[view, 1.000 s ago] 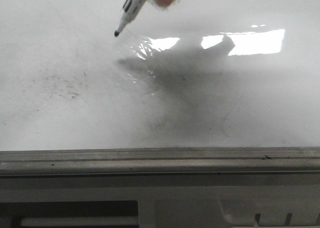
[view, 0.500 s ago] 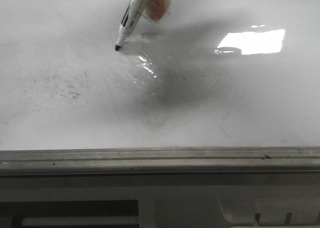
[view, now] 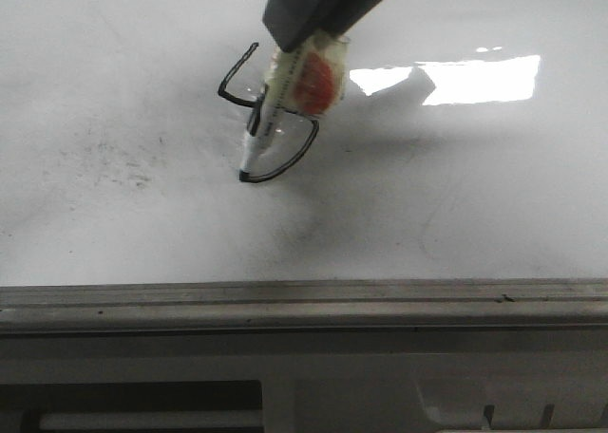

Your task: Write number 8 on whiteboard

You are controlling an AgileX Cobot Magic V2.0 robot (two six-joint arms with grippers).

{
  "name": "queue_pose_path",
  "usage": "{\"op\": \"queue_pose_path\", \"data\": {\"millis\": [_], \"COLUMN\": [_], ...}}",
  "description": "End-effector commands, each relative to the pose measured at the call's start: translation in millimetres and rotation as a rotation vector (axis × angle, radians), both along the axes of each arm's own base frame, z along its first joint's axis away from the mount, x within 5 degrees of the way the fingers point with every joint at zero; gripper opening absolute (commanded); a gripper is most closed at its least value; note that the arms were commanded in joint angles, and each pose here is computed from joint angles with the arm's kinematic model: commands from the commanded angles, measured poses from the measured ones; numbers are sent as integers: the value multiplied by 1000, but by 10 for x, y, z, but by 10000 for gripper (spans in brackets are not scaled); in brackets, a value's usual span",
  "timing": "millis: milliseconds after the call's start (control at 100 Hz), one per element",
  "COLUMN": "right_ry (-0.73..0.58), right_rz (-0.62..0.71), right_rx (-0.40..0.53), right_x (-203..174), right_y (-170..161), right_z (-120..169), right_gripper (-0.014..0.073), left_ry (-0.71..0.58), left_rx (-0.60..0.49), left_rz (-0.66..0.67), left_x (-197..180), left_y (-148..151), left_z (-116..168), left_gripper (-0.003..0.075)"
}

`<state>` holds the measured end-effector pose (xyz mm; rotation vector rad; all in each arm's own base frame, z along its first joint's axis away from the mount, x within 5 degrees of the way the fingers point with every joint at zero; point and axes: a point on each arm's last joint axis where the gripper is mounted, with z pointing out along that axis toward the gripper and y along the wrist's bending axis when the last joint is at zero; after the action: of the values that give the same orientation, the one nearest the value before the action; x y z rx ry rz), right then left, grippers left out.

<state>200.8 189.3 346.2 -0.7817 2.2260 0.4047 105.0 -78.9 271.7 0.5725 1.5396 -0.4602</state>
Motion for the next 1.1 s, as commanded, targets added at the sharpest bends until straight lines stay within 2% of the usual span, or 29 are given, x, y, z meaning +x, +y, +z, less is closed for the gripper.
{"op": "queue_pose_path", "data": {"millis": [0, 90, 220, 300, 470, 680, 770, 930, 1090], "right_ry": [-167, -216, -312, -304, -243, -274, -243, -185, -135], "right_rz": [-40, -104, -108, -102, -54, -1, 35, 106, 144], "right_rx": [51, 31, 126, 173, 122, 161, 137, 84, 49], "right_x": [61, 81, 100, 120, 36, -220, -312, -386, -435], "right_y": [-107, -285, -310, -248, -135, -175, -129, 53, 169], "right_z": [247, 340, 482, 473, 384, 556, 532, 323, 202], "right_gripper": [-63, -63, -63, -63, -63, -63, -63, -63, -63], "left_ry": [-67, -67, -67, -67, -68, -120, -118, -60, -38], "left_rx": [-80, -80, -80, -80, -79, 5, 51, 87, 81], "left_rz": [-7, -7, -7, -7, -7, -64, -125, -241, -329], "left_x": [7, 7, 7, 7, 6, -27, -36, -3, 41], "left_y": [-11, -11, -11, -11, -11, -65, -154, -398, -623], "left_z": [165, 165, 165, 165, 165, 151, 106, -30, -148], "left_gripper": [330, 329, 329, 328, 328, 329, 329, 329, 329]}}
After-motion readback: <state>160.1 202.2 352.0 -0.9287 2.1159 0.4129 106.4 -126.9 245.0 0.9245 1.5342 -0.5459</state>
